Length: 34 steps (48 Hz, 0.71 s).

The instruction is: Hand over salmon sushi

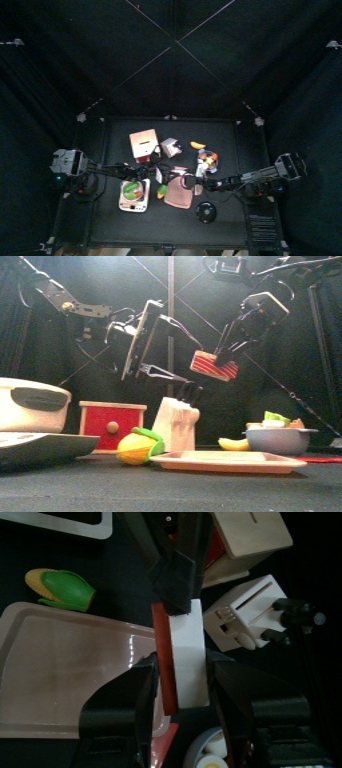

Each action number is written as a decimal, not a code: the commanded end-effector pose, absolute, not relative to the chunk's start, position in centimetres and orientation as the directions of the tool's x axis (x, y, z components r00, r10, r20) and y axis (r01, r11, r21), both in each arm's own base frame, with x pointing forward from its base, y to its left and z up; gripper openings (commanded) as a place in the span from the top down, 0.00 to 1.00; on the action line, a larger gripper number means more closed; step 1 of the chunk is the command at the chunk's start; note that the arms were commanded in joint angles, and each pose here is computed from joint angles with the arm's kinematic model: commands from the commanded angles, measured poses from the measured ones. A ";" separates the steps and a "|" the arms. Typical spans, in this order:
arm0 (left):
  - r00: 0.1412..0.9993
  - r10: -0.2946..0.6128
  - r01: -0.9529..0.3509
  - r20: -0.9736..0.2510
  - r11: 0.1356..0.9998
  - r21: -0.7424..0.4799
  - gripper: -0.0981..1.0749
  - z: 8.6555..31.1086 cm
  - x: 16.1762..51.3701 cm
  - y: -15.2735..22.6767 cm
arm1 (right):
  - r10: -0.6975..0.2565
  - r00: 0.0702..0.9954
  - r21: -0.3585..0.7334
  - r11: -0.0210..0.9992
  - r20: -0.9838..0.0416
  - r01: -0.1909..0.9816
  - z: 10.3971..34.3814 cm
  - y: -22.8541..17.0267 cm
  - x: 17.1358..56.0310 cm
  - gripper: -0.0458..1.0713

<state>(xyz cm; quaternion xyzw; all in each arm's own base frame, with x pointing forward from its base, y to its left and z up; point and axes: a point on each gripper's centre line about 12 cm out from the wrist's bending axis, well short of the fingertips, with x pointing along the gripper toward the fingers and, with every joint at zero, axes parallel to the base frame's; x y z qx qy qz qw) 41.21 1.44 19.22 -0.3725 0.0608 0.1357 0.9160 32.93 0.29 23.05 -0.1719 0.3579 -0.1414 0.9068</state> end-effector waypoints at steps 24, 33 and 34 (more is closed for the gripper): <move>0.959 0.235 -0.276 -0.156 0.672 -0.687 0.18 20.2 42.9 2.0 | -0.376 0.721 -0.415 0.900 -0.581 0.135 23.8 0.4 33.0 0.47; 0.959 0.237 -0.277 -0.155 0.670 -0.688 0.30 20.2 42.9 2.0 | -0.373 0.722 -0.415 0.901 -0.583 0.130 23.7 0.5 33.0 0.47; 0.959 0.237 -0.276 -0.154 0.670 -0.689 0.32 20.3 42.8 2.0 | -0.373 0.722 -0.414 0.901 -0.584 0.131 23.7 0.5 33.0 0.47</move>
